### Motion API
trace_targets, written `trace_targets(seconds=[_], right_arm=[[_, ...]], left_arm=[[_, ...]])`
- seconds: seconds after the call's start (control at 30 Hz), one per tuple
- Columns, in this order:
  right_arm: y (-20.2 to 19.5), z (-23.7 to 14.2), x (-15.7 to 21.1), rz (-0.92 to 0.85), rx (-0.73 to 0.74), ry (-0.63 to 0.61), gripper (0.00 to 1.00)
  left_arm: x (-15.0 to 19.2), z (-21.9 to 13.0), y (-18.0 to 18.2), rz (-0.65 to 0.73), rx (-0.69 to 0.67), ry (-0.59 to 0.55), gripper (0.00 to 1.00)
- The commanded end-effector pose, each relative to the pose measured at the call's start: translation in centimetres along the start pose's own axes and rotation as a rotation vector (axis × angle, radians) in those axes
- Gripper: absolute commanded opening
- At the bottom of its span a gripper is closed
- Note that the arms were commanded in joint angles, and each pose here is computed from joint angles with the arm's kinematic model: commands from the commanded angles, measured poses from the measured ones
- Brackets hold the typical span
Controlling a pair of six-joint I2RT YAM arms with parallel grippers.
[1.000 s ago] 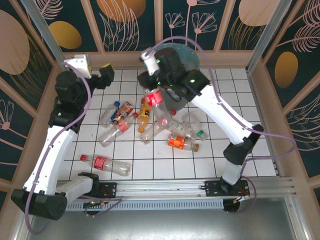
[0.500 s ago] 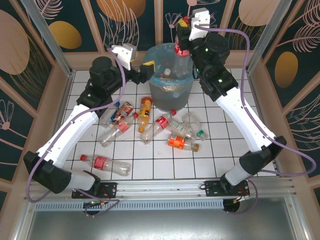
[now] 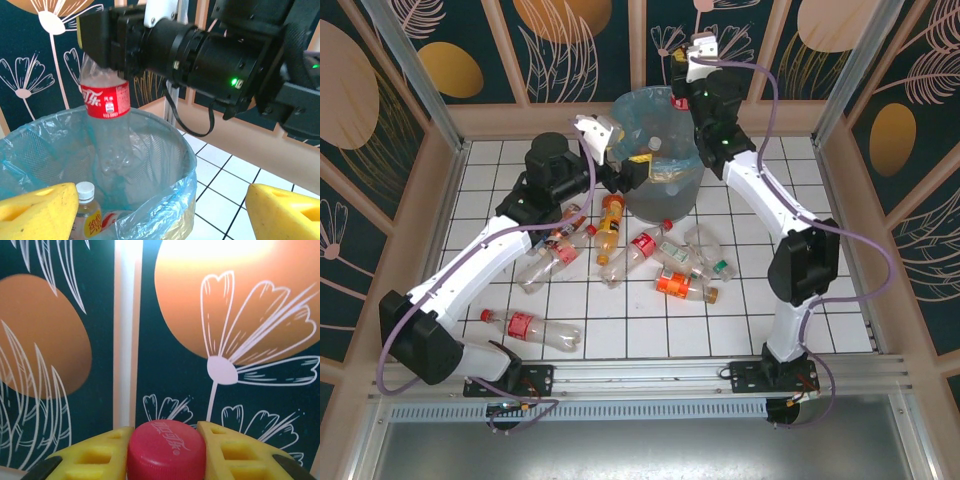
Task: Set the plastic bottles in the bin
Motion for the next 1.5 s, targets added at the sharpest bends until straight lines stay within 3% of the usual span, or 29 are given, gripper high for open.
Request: trace_targets(seconds=[0.0, 0.07, 0.13, 0.2, 0.27, 0.3, 0.43, 0.73, 1.17, 1.47], right_arm=[[-0.1, 0.2, -0.1, 0.019, 0.010, -0.059, 0.00], [0.0, 0.4, 0.8, 0.030, 0.007, -0.046, 0.06], [0.0, 0.5, 1.5, 0.040, 0.005, -0.033, 0.23], [0.2, 0.5, 1.6, 0.046, -0.002, -0.025, 0.29], [0.1, 0.4, 1.6, 0.052, 0.001, -0.021, 0.49], [0.0, 0.3, 1.7, 0.054, 0.001, -0.018, 0.52], [-0.4, 0.0, 1.1, 0.052, 0.008, -0.019, 0.54], [0.2, -0.3, 1.3, 0.059, -0.034, -0.002, 0.46], [-2.5, 5.8, 6.7, 0.233, -0.026, 0.368, 0.55], [-0.6, 5.9, 9.0, 0.307, -0.195, 0.377, 0.56]], left_arm=[[-1.4, -0.8, -1.0, 0.033, 0.027, -0.059, 0.87], [-1.2, -0.8, -0.8, 0.032, 0.022, -0.057, 0.88], [-1.1, -0.7, -0.7, 0.030, 0.018, -0.053, 0.89], [-1.1, -0.7, -0.6, 0.028, 0.011, -0.053, 0.89], [-1.3, -0.7, -0.4, 0.020, -0.006, -0.062, 0.88], [-1.5, -0.7, -0.2, 0.015, -0.017, -0.068, 0.88], [-1.6, -0.9, 0.2, 0.014, -0.045, -0.079, 0.89], [-1.8, -1.1, 0.4, 0.023, -0.063, -0.087, 0.89], [-1.8, -1.1, 0.6, 0.016, -0.075, -0.088, 0.89], [-1.3, -0.7, 1.1, 0.009, -0.089, -0.073, 0.89]])
Point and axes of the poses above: each hand's point on the last joint's axis, 136 mm out from that joint toward the fingers, its own z axis out along the fingers, its own y axis along the line the jaws close on, x = y × z, the point moved 1 cm from there along -z, back along the fingers, and after that the axes turned 15 degrees about -z, right-handed, at the moved point
